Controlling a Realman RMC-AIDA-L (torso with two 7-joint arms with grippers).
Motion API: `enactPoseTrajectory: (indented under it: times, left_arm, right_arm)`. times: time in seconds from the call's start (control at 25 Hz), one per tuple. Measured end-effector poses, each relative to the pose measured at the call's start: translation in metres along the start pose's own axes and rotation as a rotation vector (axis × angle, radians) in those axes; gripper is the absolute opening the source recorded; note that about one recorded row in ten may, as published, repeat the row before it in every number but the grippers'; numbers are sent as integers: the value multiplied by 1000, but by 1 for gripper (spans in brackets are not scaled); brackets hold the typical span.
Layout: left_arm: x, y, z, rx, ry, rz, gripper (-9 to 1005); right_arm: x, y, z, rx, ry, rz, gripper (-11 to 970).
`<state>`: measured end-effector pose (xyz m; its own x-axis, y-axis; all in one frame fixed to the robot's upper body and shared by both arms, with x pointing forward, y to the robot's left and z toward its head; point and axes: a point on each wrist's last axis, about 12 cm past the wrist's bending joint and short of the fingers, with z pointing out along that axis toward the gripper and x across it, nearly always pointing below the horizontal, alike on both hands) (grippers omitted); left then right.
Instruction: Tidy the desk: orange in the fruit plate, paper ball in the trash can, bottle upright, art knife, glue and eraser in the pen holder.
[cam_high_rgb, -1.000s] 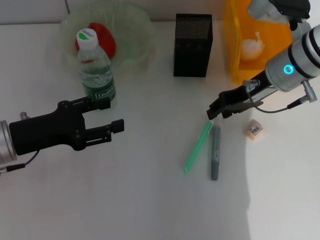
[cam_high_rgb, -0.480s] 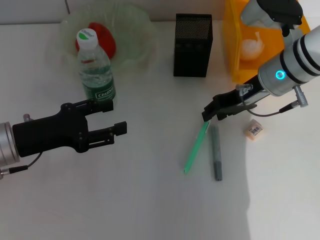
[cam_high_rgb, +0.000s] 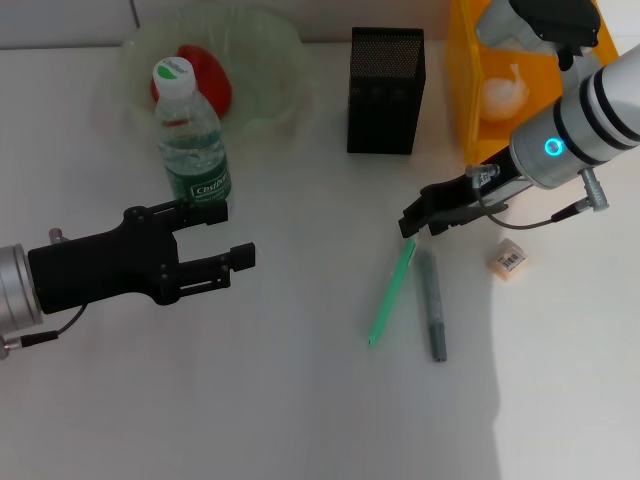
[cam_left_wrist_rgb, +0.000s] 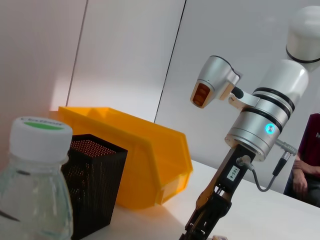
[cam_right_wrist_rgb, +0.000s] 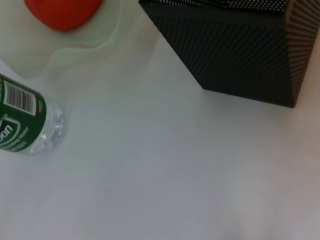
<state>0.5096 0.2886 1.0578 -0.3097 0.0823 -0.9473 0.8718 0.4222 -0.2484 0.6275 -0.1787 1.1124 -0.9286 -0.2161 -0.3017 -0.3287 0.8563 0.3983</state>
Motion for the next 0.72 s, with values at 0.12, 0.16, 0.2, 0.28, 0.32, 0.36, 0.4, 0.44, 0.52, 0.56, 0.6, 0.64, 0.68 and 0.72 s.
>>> enactPoseTrajectory:
  times: [0.12,0.16,0.2,0.28,0.32,0.36,0.4,0.44,0.52,0.56,0.6,0.64,0.68,0.72]
  left_arm:
    - [0,0,0,0,0,0,748]
    - [0,0,0,-1,0,0,748]
    - [0,0,0,-1,1,0,748]
    - [0,0,0,-2,1,0,748]
    - [0,0,1,-1,0,-1,748]
    - [0,0,1,-1,0,-1,748]
    - [0,0,1,-1,0,-1,748]
    - [0,0,1,-1,0,-1,748]
    - [0,0,1,-2,0,-1,748]
    - [0,0,1,-2,0,-1,748]
    - [1,0,1,-3,1,-1,748]
    - [1,0,1,-3,1,-1,748]
    - [1,0,1,-6,2,-1,748]
    - [1,0,1,-6,2,-1,748]
  right_arm:
    - [-1,0,0,1,-5,-3,421]
    - [-1,1,0,2,-6,-5,421]
    - [-3,1,0,2,-11,-12,421]
    - [-3,2,0,2,-13,-15,421]
    - [-4,2,0,3,-17,-16,421]
    - [-5,2,0,4,-21,-18,421]
    - [-6,3,0,4,-28,-21,421]
    - [-6,3,0,4,-28,-21,421]
    - [-8,5,0,3,-31,-25,421]
    - [-8,6,0,2,-30,-29,421]
    - [-8,7,2,-2,-27,-33,421]
    - [-8,7,2,-2,-27,-33,420]
    - [-8,7,2,-7,-26,-35,420]
    - [-8,8,3,-12,-27,-37,420]
